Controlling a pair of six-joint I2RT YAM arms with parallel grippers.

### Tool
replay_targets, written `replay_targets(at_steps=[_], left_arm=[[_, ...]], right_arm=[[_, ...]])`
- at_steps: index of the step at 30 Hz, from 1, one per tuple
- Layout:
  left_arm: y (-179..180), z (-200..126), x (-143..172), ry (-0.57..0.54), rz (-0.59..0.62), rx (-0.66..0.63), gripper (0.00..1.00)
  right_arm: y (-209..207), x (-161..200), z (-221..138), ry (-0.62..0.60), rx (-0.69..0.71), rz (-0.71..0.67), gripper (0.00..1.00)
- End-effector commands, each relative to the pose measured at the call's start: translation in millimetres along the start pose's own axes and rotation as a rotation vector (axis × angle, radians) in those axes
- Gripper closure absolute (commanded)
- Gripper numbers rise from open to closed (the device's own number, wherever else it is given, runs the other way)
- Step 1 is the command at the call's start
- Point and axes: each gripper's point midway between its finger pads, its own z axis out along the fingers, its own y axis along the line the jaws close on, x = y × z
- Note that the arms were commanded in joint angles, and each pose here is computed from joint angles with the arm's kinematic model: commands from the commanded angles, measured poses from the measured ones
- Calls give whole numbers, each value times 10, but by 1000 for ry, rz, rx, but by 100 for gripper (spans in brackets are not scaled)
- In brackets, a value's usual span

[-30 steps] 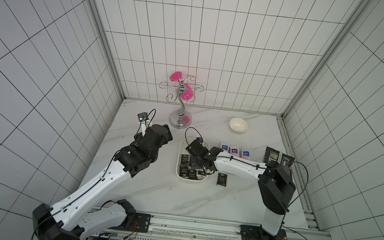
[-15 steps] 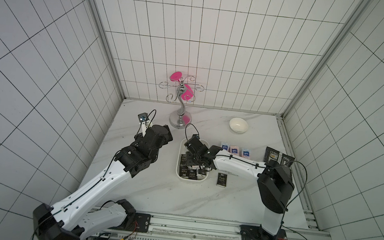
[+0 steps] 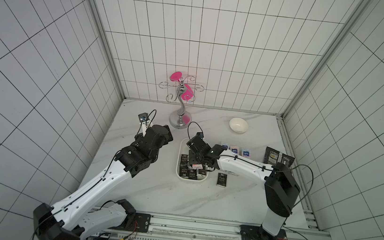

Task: Take the pocket tissues out of the storage box
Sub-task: Pick up the pocket tissues from the storage box.

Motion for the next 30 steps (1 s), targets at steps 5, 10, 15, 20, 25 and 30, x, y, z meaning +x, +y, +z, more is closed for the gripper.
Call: replay_targets(at_steps=[5, 10, 15, 20, 25, 30], left_arm=[[-21, -6, 13, -1, -8, 14, 2], [-17, 3, 25, 1, -4, 11, 2], [-32, 0, 15, 1, -8, 16, 1], [-32, -3, 19, 3, -11, 18, 2], [-28, -7, 18, 2, -9, 18, 2], [-27, -8, 11, 1, -8, 16, 2]], right_arm=[[-180, 276, 198, 83, 75, 3, 37], [-243, 345, 263, 88, 96, 11, 37], [-229, 380, 298, 103, 91, 11, 36], [-181, 397, 342, 115, 69, 5, 38], [-120, 379, 371, 118, 48, 3, 42], [12, 208, 270, 68, 15, -31, 43]])
